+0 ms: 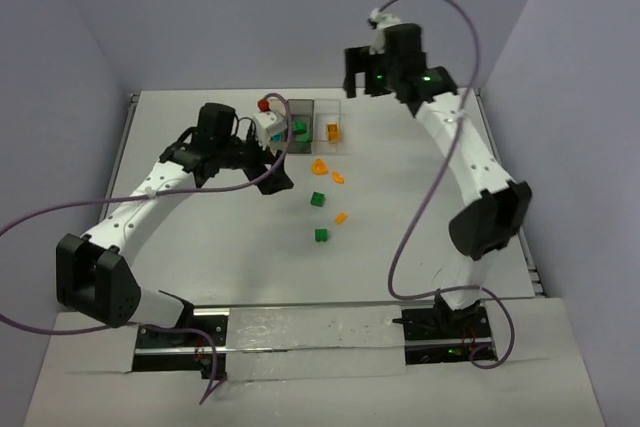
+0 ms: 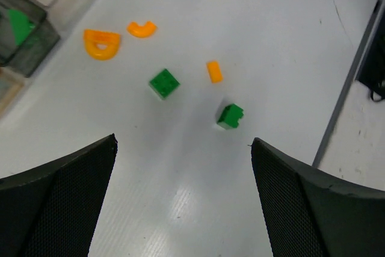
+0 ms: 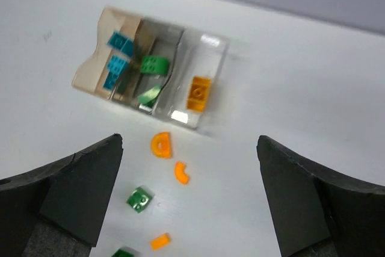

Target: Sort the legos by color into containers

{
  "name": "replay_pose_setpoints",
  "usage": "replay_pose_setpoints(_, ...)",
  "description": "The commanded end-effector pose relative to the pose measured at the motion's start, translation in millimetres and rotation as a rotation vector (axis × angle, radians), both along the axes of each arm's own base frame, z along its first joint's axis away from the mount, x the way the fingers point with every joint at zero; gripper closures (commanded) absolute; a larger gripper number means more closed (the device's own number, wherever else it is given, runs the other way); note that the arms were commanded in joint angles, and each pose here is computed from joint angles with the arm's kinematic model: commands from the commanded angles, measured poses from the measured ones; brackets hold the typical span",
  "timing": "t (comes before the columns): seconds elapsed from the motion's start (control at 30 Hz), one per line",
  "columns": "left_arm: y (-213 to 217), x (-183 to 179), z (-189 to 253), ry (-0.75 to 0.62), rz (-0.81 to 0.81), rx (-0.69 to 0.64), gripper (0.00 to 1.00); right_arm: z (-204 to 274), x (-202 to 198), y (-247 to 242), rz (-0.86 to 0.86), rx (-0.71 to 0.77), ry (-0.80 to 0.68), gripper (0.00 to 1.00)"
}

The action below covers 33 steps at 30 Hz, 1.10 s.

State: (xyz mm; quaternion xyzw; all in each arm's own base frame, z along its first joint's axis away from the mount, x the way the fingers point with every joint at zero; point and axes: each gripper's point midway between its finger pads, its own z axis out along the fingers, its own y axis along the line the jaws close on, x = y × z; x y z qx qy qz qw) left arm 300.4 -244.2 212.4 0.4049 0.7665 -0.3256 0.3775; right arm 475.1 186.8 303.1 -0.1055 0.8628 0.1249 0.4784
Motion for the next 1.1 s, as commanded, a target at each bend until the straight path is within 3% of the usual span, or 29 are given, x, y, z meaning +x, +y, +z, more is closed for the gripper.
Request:
replay_pose_setpoints(0.0,-36,-23,-25,-0.046,-0.211,0.097,0.01,12,-26,-76,-0.097,0.009,0.006,0.0)
replay_pose_setpoints(0.13,-54,-31,-85,0.111,-0.315,0.271,0.01,-7,-55,-122,-0.151,-0.014,0.043,0.0)
replay_pose_setpoints(0.4,-77,-42,-135,0.128,-0.392,0.419,0.08,-38,-89,-148,-0.175,0.0,0.102,0.0)
replay_pose_setpoints(0.67,-87,-56,-156,0.104,-0.449,0.491,0.14,-47,-88,-139,-0.154,0.049,0.128,0.0)
replay_pose_setpoints(1.07,-95,-63,-172,0.036,-0.468,0.553,0.34,-56,-84,-137,-0.142,0.06,0.162,0.0)
